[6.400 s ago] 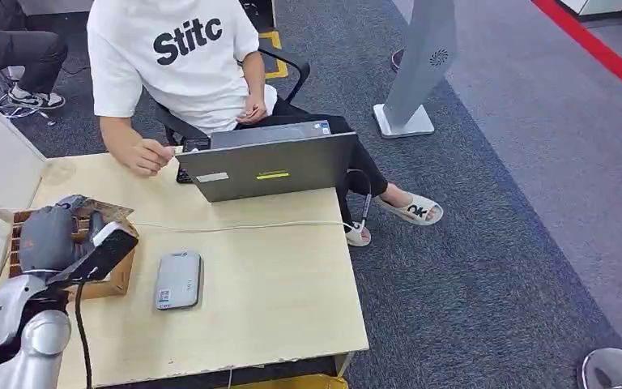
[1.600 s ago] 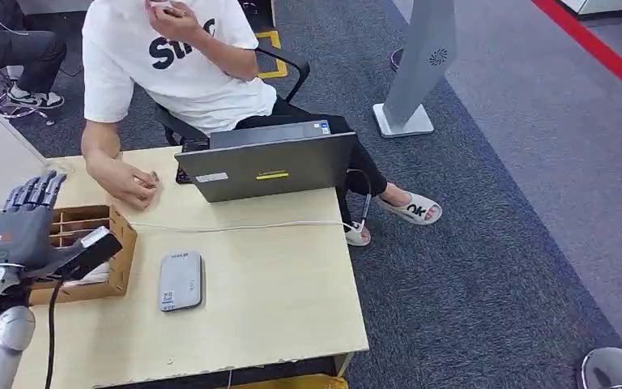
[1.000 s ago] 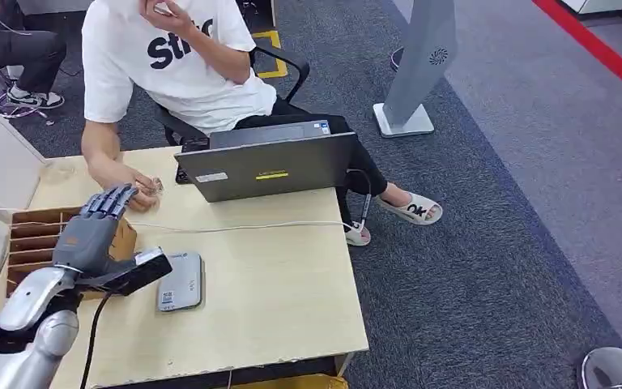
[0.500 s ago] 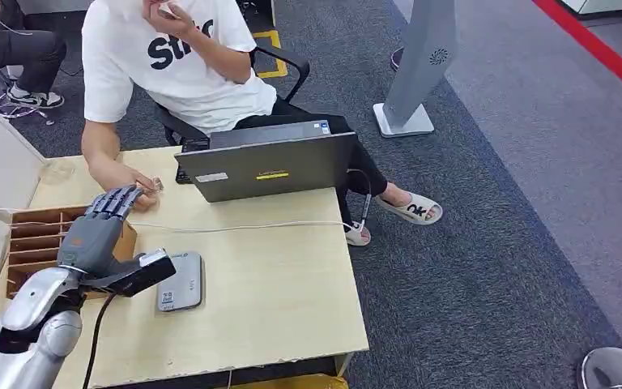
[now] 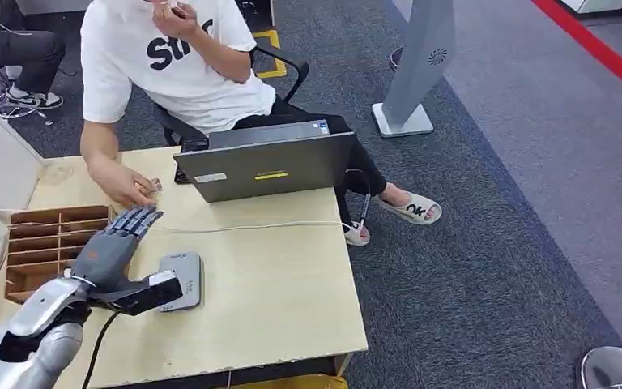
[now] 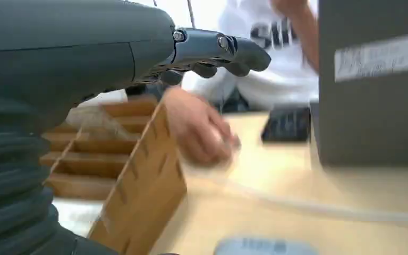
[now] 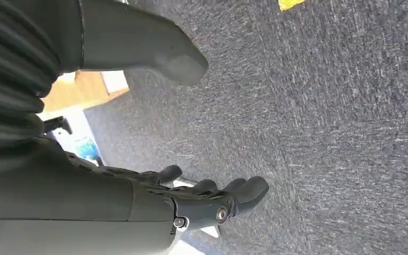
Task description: Pass the card to the sensor for recognition and then transmit it.
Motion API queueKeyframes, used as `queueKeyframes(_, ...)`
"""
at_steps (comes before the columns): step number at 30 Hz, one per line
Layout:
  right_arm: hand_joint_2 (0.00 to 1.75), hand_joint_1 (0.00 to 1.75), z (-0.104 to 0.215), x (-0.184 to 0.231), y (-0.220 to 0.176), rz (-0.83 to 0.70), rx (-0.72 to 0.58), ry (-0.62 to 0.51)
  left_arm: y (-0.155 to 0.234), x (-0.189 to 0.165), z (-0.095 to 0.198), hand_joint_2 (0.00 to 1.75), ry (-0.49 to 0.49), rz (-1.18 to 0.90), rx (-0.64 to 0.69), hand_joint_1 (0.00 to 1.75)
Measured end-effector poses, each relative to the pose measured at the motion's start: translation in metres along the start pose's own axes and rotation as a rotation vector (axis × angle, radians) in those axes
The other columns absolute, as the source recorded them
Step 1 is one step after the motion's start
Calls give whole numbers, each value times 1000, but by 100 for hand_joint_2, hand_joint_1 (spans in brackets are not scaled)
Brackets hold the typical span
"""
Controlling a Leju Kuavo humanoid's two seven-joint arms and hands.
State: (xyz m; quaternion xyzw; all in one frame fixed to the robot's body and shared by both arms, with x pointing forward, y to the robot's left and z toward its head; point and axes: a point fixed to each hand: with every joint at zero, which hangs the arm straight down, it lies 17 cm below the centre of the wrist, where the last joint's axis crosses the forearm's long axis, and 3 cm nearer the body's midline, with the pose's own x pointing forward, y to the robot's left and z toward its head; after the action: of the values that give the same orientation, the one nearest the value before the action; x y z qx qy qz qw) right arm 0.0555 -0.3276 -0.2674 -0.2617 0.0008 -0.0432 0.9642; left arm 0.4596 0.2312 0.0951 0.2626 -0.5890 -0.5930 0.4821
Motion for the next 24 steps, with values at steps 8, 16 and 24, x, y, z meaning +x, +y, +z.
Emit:
queueKeyframes(8, 175, 0, -2, -6, -3, -2, -11, 4, -30, -11, 77, 175, -28, 72, -134, 0)
queueKeyframes(16, 175, 0, -2, -4, -3, 1, -8, -8, -33, -8, 108, 175, -47, 146, -171, 0)
queueKeyframes(24, 175, 0, -2, -4, -4, -2, -11, -4, -15, -27, 116, 175, 11, 8, -104, 0)
